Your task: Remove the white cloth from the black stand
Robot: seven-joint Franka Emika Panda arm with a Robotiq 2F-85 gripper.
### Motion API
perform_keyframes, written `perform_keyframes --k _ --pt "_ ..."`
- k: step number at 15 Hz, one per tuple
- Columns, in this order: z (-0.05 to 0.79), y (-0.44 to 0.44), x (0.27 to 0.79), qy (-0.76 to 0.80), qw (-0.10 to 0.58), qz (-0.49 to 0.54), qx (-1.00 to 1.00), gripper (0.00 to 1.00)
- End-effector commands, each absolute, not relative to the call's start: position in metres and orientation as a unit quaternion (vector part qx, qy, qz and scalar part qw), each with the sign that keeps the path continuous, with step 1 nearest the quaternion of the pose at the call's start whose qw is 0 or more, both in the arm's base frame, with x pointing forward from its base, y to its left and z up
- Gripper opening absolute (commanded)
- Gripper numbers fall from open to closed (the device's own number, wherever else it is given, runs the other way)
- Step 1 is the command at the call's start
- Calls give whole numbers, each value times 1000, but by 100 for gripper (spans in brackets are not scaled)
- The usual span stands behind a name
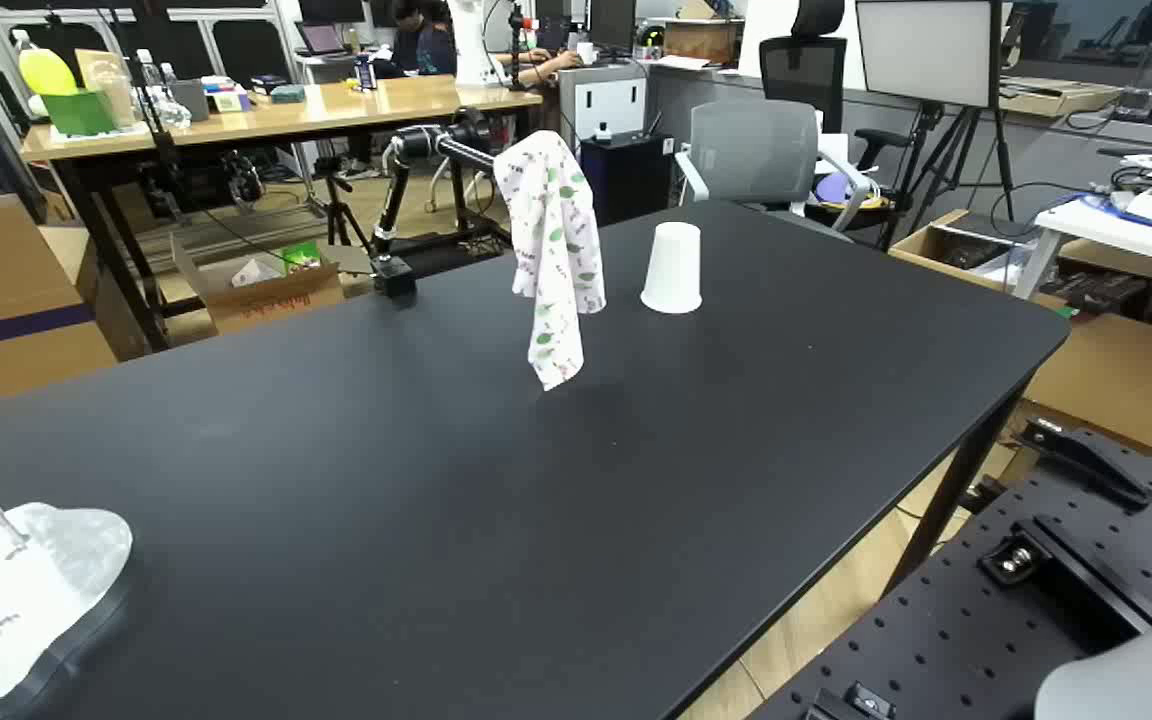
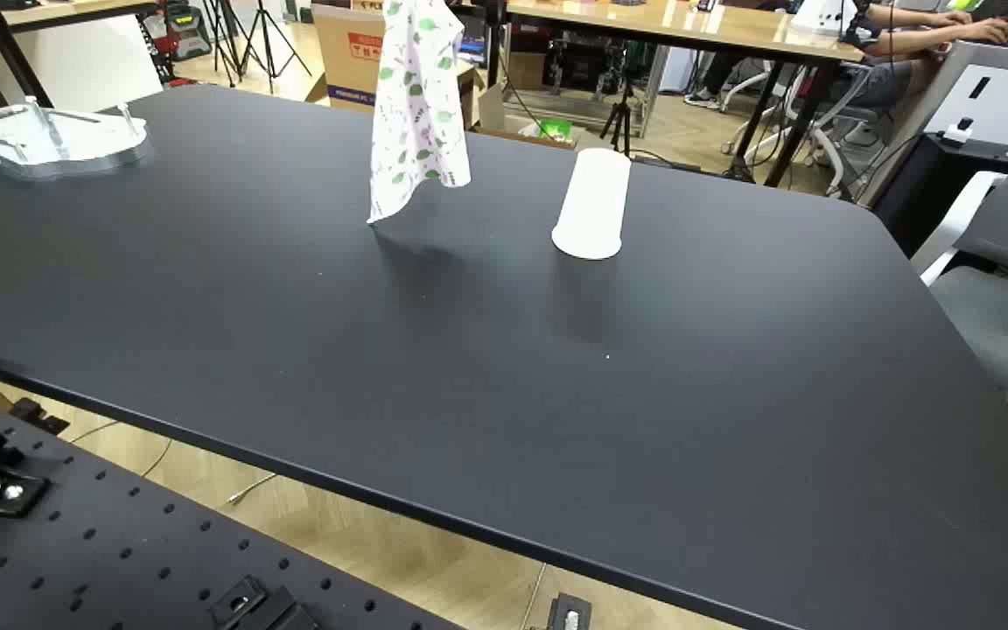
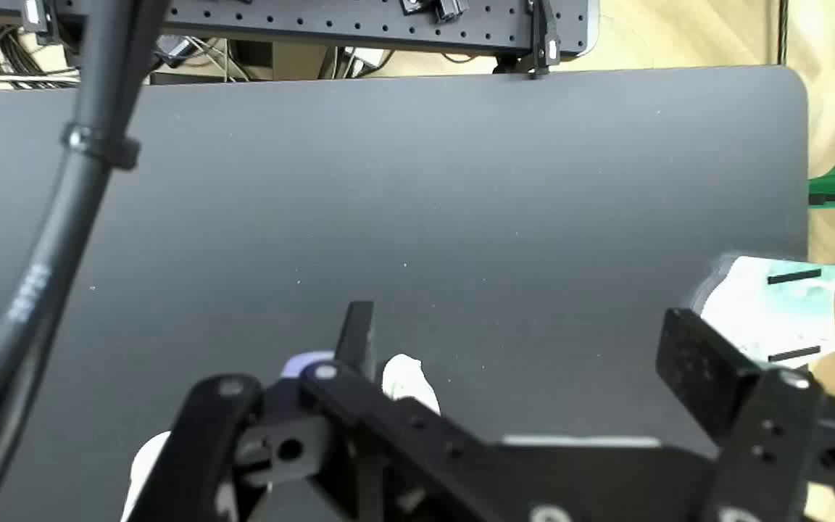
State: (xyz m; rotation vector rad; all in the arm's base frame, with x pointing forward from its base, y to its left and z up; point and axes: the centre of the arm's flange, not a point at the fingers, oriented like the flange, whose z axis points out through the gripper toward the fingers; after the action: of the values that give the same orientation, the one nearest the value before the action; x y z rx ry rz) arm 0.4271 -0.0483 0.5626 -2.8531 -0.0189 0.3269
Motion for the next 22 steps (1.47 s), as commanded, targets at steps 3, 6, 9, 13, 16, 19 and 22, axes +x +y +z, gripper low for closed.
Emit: perform_keyframes --k 3,6,9,13,16,19,22 --pt "559 -48 427 -7 135 116 -984 100" --pt "556 -48 427 -7 135 120 -984 100" --pt "553 -47 428 -7 135 123 -983 100" --pt "550 -47 429 -6 135 127 -983 100" --pt "544 -48 438 2 121 123 -985 100" --pt "533 -52 457 12 107 113 -988 100" --pt "524 -51 471 5 98 103 -990 100"
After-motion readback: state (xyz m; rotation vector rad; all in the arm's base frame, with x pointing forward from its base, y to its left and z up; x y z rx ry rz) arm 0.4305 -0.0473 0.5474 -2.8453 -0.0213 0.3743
